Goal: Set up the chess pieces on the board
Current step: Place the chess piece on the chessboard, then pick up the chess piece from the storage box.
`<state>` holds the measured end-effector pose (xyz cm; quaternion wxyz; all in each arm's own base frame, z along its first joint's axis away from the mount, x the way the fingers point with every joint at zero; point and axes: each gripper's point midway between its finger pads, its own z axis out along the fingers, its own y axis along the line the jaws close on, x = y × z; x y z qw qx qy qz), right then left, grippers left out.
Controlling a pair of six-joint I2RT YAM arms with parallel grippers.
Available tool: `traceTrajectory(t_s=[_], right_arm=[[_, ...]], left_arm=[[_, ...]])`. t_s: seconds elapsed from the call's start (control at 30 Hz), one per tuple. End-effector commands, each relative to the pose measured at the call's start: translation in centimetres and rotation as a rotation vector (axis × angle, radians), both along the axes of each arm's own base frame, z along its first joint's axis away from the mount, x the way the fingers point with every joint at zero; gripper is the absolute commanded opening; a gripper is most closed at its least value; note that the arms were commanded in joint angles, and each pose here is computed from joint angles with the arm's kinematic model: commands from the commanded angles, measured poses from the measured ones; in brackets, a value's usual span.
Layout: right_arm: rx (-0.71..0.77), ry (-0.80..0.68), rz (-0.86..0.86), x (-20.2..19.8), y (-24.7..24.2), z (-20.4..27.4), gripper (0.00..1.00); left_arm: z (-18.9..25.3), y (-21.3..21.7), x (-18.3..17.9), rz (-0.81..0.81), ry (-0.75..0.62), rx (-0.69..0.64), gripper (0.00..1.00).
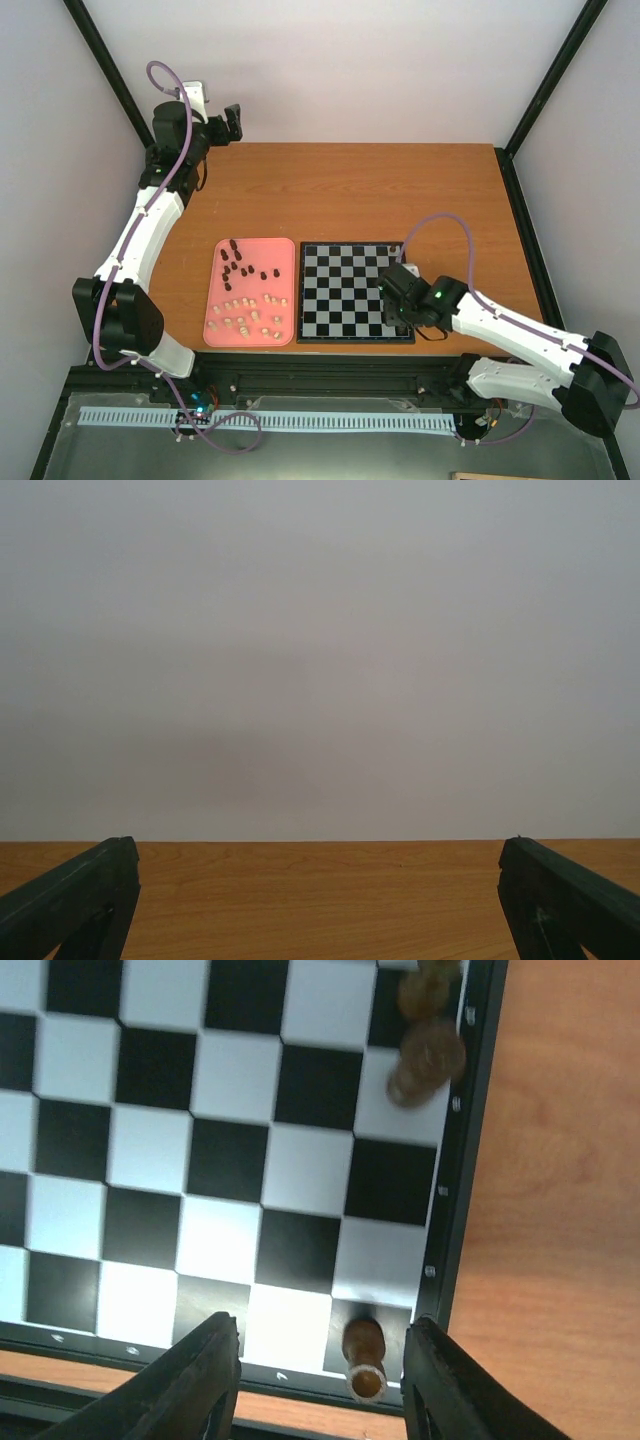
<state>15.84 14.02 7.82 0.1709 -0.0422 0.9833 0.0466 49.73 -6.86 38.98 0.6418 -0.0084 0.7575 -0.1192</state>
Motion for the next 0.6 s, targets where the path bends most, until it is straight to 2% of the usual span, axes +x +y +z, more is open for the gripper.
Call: traceTrajectory(t_s=[0.0, 0.2, 0.57], right_arm=[[-0.049, -0.094, 0.044, 2.4, 0.9, 2.9, 0.47], [-0.036, -0.19, 0.177, 6.6, 5.9, 5.1, 0.48], [0.075, -0.357, 0.496, 14.5, 18.9, 8.2, 0.5]], left_arm=[[2.8, -0.2, -0.4, -0.008, -0.064, -0.018, 1.0], [3.1, 0.0, -1.0, -0.003, -0.075, -0.016, 1.0], [3.8, 0.1, -1.8, -0.001, -0.097, -0.018, 1.0]])
